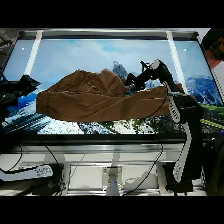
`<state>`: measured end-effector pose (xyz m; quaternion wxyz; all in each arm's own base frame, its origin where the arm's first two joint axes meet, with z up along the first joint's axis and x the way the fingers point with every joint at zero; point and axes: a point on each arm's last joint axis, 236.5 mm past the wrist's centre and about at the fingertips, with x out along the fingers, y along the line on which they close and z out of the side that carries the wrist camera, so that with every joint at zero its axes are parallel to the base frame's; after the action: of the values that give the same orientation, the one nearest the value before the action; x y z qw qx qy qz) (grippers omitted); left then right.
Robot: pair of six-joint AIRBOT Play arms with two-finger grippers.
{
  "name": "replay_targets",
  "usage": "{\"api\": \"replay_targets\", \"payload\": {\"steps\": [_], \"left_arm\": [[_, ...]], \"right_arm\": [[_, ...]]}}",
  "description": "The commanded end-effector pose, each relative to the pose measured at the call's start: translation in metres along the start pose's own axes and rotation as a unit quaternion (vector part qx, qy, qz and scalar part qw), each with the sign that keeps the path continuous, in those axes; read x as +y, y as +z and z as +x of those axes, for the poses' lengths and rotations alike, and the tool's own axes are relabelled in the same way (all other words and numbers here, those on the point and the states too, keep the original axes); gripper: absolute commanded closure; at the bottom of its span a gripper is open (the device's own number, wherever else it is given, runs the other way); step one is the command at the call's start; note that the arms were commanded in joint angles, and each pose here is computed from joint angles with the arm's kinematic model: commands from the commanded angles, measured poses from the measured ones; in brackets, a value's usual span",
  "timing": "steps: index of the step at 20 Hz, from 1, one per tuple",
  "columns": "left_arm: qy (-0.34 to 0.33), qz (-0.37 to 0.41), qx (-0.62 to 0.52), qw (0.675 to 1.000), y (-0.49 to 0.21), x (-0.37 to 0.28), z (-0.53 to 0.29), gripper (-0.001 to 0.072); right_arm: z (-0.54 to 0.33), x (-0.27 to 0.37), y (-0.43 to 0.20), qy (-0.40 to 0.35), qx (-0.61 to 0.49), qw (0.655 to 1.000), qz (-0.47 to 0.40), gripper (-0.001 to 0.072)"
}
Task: Fold the clothes and pants, and hang the long-sleeved shirts on hangers.
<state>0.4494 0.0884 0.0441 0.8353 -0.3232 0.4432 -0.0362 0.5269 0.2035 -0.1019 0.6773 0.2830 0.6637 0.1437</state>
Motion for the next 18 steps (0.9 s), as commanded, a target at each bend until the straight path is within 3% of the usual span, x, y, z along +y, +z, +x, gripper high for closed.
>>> {"api": "replay_targets", "payload": {"steps": [1, 2, 4, 7, 11, 14, 18], "left_arm": [[0.007, 0.001, -0.004, 1.000, 0.002, 0.005, 0.001, 0.0320], [0.007, 0.001, -0.004, 1.000, 0.002, 0.005, 0.001, 0.0320], [0.007, 0.001, -0.004, 1.000, 0.002, 0.005, 0.001, 0.0320], [0.008, 0.001, -0.004, 1.000, 0.002, 0.005, 0.001, 0.0320], [0.007, 0.001, -0.004, 1.000, 0.002, 0.005, 0.001, 0.0320], [0.007, 0.001, -0.004, 1.000, 0.002, 0.004, 0.001, 0.0319], [0.006, 0.001, 0.000, 1.000, 0.000, 0.004, 0.001, 0.0320]], "right_arm": [[0.006, 0.002, -0.001, 0.006, 0.002, 1.000, 0.007, 0.0360], [0.005, 0.002, -0.001, 0.006, 0.002, 1.000, 0.007, 0.0424], [0.003, 0.003, 0.000, 0.007, 0.001, 1.000, 0.006, 0.0696], [-0.024, 0.018, 0.014, 0.018, -0.024, 1.000, -0.010, 0.0701], [-0.143, 0.027, 0.083, 0.048, -0.194, 0.980, 0.005, 0.0701], [-0.246, -0.038, 0.116, 0.007, -0.299, 0.952, 0.061, 0.0700], [-0.311, -0.141, 0.115, -0.041, -0.329, 0.934, 0.134, 0.0699]]}}
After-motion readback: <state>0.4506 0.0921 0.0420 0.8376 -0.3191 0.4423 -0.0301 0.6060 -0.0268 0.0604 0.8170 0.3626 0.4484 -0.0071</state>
